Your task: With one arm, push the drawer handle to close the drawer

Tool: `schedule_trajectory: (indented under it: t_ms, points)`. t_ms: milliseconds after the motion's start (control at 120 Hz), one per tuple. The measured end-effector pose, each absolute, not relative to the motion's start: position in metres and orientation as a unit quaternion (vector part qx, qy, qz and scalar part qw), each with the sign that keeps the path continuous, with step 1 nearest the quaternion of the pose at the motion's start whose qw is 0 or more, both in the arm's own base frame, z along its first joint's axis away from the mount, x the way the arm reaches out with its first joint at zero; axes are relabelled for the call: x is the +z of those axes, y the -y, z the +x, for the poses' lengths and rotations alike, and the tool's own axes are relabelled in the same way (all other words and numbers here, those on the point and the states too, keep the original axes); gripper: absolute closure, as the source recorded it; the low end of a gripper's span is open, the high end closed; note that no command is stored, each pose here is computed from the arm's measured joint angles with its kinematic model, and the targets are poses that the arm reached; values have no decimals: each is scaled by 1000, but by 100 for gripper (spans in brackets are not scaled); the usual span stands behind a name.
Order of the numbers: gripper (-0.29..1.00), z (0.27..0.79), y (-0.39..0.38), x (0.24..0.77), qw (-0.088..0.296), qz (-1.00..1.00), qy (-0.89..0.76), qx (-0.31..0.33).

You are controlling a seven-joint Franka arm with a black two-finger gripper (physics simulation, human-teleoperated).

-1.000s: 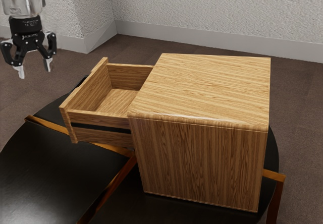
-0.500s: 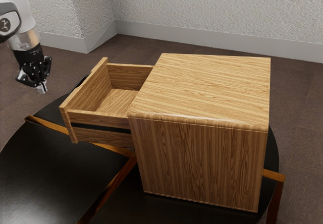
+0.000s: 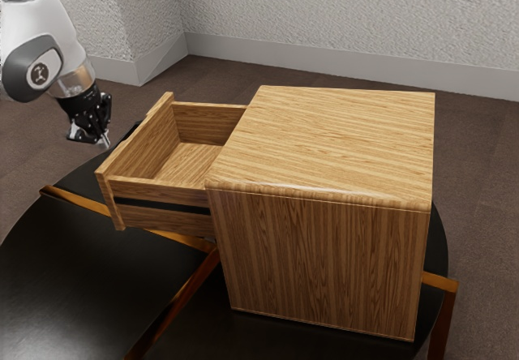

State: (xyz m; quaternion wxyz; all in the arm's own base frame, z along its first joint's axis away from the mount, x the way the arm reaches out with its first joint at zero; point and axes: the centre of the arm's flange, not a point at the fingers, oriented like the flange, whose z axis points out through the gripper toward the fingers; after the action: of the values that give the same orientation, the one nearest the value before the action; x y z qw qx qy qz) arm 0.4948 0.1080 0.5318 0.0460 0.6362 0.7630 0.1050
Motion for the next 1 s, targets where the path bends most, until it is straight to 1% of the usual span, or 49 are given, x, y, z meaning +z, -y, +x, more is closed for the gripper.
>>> schedule_trajectory:
  t_ms: [342, 617, 1000]
  points:
    - [79, 515, -104, 515, 60, 636, -759, 125]
    - [79, 522, -70, 511, 76, 653, -743, 126]
    - [79, 529, -36, 510, 84, 673, -724, 129]
